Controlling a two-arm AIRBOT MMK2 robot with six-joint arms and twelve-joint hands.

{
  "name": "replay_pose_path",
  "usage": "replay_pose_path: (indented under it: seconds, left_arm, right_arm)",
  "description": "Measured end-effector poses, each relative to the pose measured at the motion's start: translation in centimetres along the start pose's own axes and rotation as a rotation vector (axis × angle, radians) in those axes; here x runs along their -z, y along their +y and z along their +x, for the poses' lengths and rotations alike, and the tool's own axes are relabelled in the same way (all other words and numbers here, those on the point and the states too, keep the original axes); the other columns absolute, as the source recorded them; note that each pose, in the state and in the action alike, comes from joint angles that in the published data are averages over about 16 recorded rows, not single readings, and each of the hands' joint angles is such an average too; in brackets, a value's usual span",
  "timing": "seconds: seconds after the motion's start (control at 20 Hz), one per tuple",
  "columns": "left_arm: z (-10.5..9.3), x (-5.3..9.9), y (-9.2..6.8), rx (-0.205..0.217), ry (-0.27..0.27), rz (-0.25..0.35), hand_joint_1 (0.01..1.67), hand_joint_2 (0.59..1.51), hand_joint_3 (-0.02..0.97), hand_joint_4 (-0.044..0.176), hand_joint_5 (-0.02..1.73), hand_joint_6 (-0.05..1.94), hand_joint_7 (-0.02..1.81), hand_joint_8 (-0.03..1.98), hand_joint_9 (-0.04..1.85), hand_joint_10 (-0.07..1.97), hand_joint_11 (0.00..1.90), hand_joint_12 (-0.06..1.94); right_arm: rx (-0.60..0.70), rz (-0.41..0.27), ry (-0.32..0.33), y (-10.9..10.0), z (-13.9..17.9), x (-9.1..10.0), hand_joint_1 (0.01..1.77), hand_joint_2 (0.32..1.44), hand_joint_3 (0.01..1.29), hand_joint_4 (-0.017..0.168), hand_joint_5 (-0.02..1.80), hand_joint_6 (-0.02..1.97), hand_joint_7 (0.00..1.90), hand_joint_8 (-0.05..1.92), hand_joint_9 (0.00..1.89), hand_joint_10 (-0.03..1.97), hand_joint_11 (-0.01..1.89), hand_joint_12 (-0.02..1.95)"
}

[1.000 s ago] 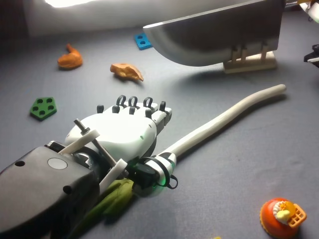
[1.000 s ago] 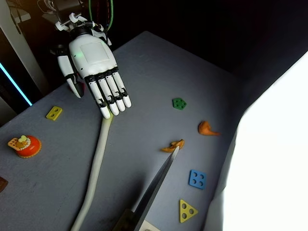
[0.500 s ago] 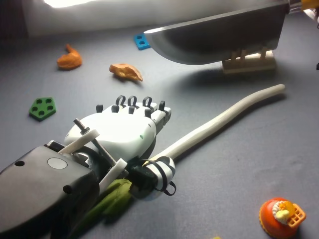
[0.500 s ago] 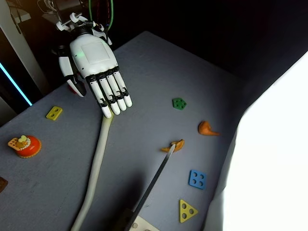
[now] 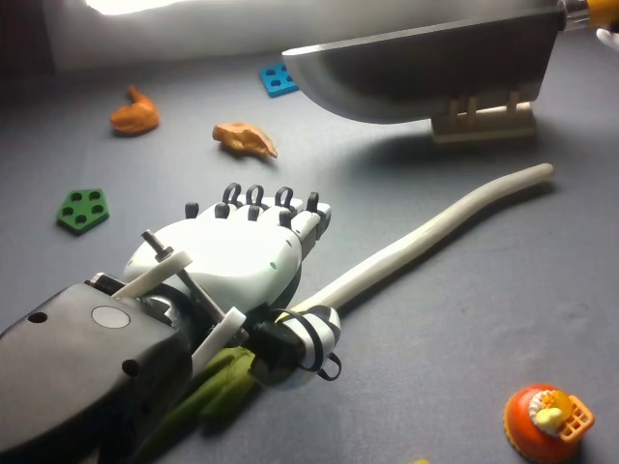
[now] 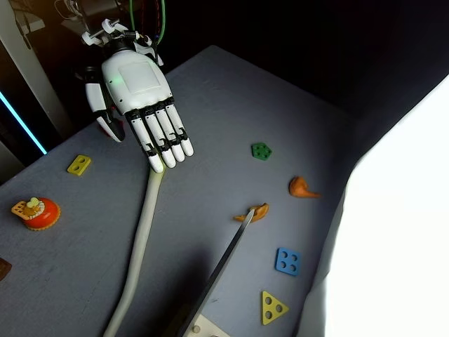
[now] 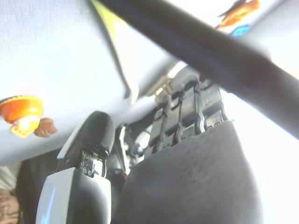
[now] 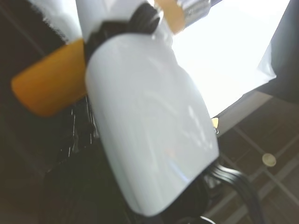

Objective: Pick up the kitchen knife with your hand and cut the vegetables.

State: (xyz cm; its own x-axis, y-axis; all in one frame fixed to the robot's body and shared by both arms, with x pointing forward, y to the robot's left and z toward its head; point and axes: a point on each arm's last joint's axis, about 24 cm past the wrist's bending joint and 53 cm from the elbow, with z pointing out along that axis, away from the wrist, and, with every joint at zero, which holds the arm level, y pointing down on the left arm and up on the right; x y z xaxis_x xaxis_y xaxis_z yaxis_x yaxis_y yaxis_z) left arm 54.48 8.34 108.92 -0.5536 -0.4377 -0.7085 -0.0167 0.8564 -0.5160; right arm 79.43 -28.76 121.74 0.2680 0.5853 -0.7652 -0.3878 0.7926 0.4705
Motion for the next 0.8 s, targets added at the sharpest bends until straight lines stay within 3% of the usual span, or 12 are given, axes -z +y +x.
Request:
replay_pose_path:
  seconds: [0.15, 0.45, 0.8]
  left_arm:
    - [0.0, 0.0, 0.0, 0.0, 0.0, 0.0, 0.37, 1.387, 0.329, 0.001, 0.02, 0.01, 0.02, 0.01, 0.02, 0.01, 0.02, 0.01]
    - [0.0, 0.0, 0.0, 0.0, -0.001, -0.001, 0.35, 1.412, 0.289, 0.0, 0.03, 0.01, 0.02, 0.01, 0.02, 0.01, 0.02, 0.01]
    - [0.0, 0.1, 0.0, 0.001, -0.003, -0.001, 0.27, 1.434, 0.315, 0.0, 0.04, 0.01, 0.03, 0.01, 0.02, 0.01, 0.02, 0.01]
  right_arm:
    - [0.007, -0.006, 0.008, 0.0, -0.5, 0.6, 0.89, 0.97, 0.02, 0.056, 0.03, 0.06, 0.11, 0.03, 0.04, 0.1, 0.02, 0.23]
    - [0.001, -0.03, 0.035, 1.0, -2.0, 2.0, 0.84, 0.92, 0.02, 0.061, 0.01, 0.04, 0.02, 0.03, 0.02, 0.0, 0.02, 0.02]
    - [-0.001, -0.064, 0.096, 3.9, -4.1, 4.6, 0.8, 0.85, 0.02, 0.057, 0.01, 0.04, 0.02, 0.02, 0.02, -0.01, 0.02, 0.0]
